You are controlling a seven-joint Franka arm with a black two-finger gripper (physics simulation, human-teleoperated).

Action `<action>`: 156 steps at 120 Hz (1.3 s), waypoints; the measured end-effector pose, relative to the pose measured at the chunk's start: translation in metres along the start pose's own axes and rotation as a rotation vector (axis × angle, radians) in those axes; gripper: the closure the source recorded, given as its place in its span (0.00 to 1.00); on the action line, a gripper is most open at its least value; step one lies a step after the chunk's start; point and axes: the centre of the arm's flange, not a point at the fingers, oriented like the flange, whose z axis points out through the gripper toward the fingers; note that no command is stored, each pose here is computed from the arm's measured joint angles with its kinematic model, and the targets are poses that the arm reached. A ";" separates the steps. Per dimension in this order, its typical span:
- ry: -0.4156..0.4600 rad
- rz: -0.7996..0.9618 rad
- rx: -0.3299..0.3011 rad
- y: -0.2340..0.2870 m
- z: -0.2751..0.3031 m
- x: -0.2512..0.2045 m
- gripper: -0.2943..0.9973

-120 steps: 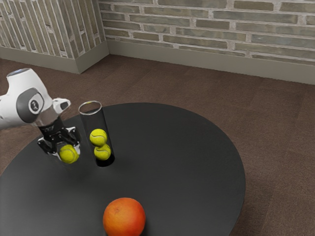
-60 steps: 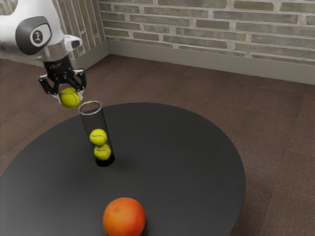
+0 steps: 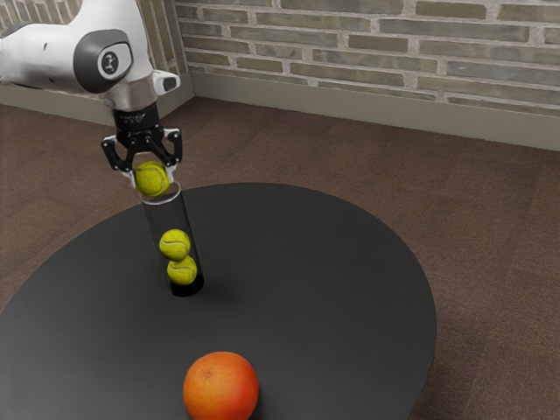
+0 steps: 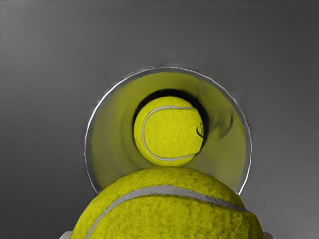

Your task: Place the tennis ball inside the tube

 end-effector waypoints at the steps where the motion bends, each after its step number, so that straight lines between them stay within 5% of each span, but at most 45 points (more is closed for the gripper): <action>1: 0.000 -0.002 0.000 0.000 0.000 0.001 0.50; 72: -0.015 -0.071 -0.015 -0.005 0.015 0.043 0.50; 105: -0.020 -0.071 -0.054 -0.005 0.007 0.040 0.32; 121: 0.043 -0.038 -0.106 -0.016 -0.049 0.011 0.28; 156: 0.196 0.206 -0.052 -0.017 -0.127 -0.059 0.24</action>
